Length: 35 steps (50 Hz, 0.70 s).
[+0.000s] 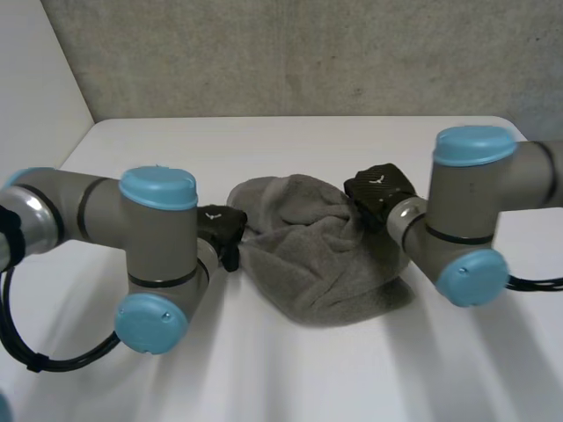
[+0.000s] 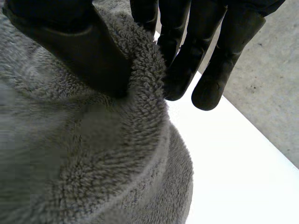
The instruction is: Fold the towel.
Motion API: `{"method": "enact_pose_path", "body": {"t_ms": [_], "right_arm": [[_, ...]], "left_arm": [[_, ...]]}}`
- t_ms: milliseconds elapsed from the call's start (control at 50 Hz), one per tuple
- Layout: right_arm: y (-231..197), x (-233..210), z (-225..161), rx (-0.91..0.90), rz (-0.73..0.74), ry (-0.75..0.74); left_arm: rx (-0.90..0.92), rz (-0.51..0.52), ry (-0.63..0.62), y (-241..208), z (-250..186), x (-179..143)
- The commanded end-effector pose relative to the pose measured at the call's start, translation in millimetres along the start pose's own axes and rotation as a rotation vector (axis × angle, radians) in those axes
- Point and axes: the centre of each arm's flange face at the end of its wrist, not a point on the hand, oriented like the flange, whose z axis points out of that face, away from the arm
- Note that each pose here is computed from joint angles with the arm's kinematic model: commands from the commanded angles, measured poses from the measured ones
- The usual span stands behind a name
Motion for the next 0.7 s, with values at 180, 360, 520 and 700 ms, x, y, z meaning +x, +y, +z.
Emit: {"method": "enact_pose_path", "body": {"t_ms": [180, 360, 520, 700], "right_arm": [[15.9, -19.1, -161.9, -0.301, -0.027, -0.279], [-48.6, -0.5, -182.7, -0.056, -0.004, -0.319], [-74.0, 9.6, -141.7, 0.057, -0.001, -0.279], [-61.3, -43.4, -63.0, -0.013, -0.092, -0.305]], "left_arm": [[0.145, -0.015, -0.01, -49.8, -90.0, -18.2], [0.118, -0.002, -0.022, -42.1, -91.6, -26.5], [0.067, 0.031, -0.037, -26.7, -87.6, -36.2], [0.026, 0.039, -0.023, -13.3, -91.8, -34.0]]}}
